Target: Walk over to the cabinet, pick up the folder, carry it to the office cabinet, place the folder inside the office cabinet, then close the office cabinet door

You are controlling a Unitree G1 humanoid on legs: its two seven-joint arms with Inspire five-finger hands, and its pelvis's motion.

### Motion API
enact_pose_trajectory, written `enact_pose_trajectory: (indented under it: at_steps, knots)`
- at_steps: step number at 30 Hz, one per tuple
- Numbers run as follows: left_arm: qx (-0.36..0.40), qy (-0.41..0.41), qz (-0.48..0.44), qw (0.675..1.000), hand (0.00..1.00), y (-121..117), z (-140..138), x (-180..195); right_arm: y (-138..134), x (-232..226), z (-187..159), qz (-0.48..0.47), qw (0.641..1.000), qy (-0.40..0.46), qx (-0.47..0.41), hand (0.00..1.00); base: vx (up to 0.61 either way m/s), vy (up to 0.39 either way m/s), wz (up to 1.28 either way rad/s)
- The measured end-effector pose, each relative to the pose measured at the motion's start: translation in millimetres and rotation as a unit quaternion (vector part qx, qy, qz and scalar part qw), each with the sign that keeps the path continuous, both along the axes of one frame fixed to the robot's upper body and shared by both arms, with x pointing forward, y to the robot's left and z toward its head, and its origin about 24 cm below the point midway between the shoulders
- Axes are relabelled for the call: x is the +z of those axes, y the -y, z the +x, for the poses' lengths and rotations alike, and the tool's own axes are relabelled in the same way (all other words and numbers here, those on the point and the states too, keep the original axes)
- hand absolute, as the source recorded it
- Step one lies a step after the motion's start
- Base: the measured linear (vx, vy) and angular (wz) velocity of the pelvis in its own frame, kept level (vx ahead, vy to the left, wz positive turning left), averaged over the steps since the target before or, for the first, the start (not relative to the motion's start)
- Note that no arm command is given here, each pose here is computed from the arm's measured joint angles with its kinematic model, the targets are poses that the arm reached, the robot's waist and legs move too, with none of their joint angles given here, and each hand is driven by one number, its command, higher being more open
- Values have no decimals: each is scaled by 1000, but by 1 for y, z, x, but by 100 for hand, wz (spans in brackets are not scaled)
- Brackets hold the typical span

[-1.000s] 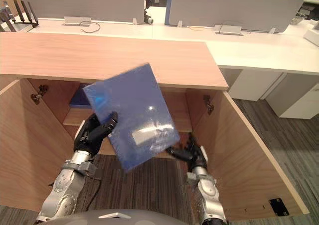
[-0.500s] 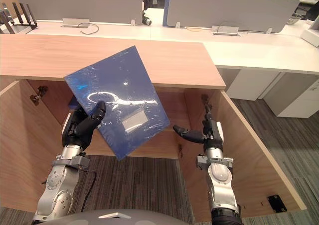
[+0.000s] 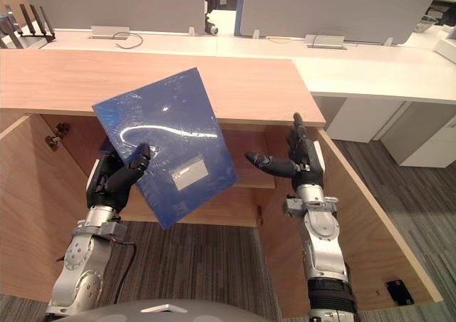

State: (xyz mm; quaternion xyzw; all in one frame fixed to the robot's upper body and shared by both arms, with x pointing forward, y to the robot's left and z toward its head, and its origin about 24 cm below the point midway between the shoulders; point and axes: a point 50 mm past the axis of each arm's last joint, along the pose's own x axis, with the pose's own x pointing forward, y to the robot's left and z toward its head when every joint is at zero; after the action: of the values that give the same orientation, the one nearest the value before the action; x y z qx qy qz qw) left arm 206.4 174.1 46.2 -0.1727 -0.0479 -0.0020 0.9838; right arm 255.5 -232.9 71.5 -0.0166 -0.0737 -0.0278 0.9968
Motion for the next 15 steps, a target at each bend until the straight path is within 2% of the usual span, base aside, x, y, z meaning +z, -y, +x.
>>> enact_pose_trajectory:
  at_steps: [6,15]
  knots:
    - [-26,11,7,1000,0,6,4,4,-11,18,12,54,995,36,81,100,0,0,0]
    - [-74,34,42,996,0,18,13,12,-52,24,23,61,972,35,224,100,0,0,0]
